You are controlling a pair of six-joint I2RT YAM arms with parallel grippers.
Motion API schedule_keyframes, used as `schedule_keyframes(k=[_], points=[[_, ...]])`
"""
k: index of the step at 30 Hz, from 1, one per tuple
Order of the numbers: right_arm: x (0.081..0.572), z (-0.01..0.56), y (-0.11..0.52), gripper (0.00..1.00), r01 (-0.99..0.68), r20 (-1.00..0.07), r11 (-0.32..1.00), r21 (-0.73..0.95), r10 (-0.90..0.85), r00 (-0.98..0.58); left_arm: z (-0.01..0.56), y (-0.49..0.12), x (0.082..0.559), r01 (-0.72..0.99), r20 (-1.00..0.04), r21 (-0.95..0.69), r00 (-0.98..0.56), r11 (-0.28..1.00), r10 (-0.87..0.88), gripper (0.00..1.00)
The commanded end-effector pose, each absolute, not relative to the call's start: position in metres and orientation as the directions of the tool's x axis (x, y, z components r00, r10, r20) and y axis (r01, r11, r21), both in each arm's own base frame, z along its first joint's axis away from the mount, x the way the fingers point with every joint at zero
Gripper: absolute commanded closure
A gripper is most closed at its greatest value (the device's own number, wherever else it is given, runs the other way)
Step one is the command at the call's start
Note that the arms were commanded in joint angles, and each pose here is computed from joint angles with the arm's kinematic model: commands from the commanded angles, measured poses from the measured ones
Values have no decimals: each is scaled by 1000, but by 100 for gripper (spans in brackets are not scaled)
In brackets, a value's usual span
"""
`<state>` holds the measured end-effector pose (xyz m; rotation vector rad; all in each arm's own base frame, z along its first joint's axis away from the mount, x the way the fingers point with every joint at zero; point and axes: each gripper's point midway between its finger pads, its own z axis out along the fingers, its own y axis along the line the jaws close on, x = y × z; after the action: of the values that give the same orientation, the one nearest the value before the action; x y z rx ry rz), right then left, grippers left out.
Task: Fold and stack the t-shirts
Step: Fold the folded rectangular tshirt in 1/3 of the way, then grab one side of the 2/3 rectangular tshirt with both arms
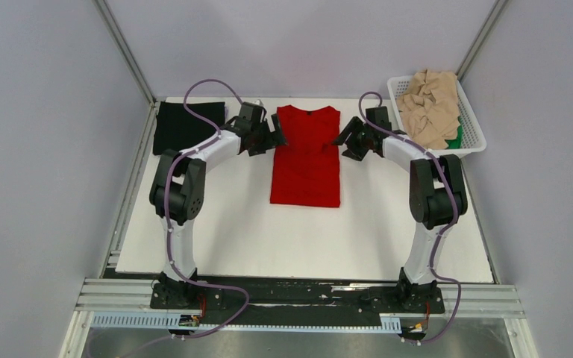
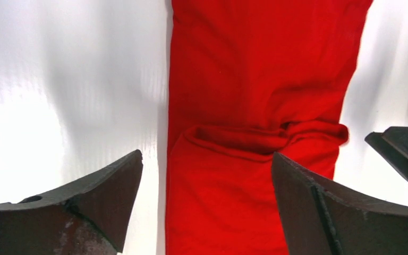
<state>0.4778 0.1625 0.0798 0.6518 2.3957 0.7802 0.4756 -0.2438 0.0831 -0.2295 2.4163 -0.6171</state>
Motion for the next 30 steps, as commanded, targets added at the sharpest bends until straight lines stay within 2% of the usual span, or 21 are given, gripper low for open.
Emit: schedule_keyframes(k=[1, 3, 4, 9, 10, 14, 16, 21, 30], points=[[488, 129, 164, 24, 165, -414, 704, 691, 573, -708, 135, -241, 489, 62, -615, -478, -736, 876, -283, 0], [474, 130, 161, 2, 157, -425, 717, 679, 558, -712, 138, -237, 478, 66, -615, -476, -738, 877, -278, 0], [464, 128, 159, 0, 154, -426, 723, 673, 550, -719, 140, -237, 473, 74, -616, -482, -737, 873, -277, 0], [396, 106, 151, 0, 171, -390, 743, 647, 516, -763, 127, -226, 408, 90, -567, -520, -780, 849, -264, 0], [381, 101, 152, 0, 178, -378, 743, 645, 512, -771, 139, -229, 398, 119, -582, -539, -768, 834, -267, 0], [333, 87, 158, 0, 167, -349, 753, 637, 475, -808, 99, -219, 338, 59, -507, -536, -821, 842, -264, 0], [315, 79, 163, 1, 158, -330, 756, 635, 450, -830, 88, -220, 322, 42, -481, -565, -828, 824, -288, 2], [298, 63, 167, 8, 176, -308, 766, 618, 442, -843, 68, -227, 309, 13, -422, -609, -851, 793, -311, 11], [295, 35, 172, 40, 199, -284, 799, 568, 417, -863, 33, -238, 309, -23, -343, -616, -892, 787, -294, 31]])
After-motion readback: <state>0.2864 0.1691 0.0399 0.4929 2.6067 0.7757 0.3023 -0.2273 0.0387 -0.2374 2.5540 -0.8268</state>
